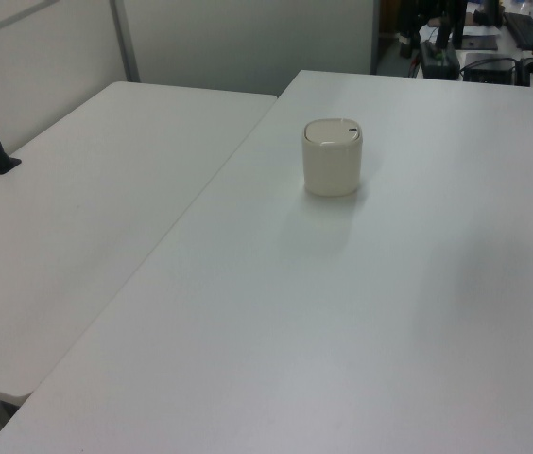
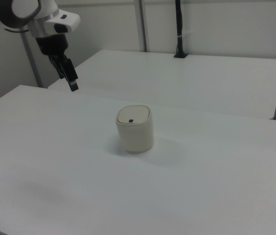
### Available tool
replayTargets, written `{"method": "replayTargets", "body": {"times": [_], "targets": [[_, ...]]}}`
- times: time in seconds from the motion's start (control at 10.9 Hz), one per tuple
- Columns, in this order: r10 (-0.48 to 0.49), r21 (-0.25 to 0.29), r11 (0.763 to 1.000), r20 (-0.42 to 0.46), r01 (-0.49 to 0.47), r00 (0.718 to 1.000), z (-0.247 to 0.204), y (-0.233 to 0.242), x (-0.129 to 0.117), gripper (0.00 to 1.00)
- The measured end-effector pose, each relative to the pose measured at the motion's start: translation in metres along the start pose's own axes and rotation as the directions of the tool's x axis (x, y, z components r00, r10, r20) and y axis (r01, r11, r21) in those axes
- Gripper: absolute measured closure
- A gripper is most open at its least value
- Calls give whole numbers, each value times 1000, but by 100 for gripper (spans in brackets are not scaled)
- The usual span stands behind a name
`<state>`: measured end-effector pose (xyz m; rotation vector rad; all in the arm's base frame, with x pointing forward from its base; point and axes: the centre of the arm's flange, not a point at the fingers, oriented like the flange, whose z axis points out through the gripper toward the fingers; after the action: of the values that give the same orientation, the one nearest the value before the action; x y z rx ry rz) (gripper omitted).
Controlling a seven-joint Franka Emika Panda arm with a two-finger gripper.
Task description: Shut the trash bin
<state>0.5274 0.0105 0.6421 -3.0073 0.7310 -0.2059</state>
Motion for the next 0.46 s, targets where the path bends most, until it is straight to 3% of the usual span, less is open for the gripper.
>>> {"method": "replayTargets", "body": {"times": [0.18, 0.46], "targets": [[-151, -4, 988, 8, 151, 988, 5, 0, 1, 0], [-348, -10, 938, 20, 348, 937, 14, 3, 14, 0]]}}
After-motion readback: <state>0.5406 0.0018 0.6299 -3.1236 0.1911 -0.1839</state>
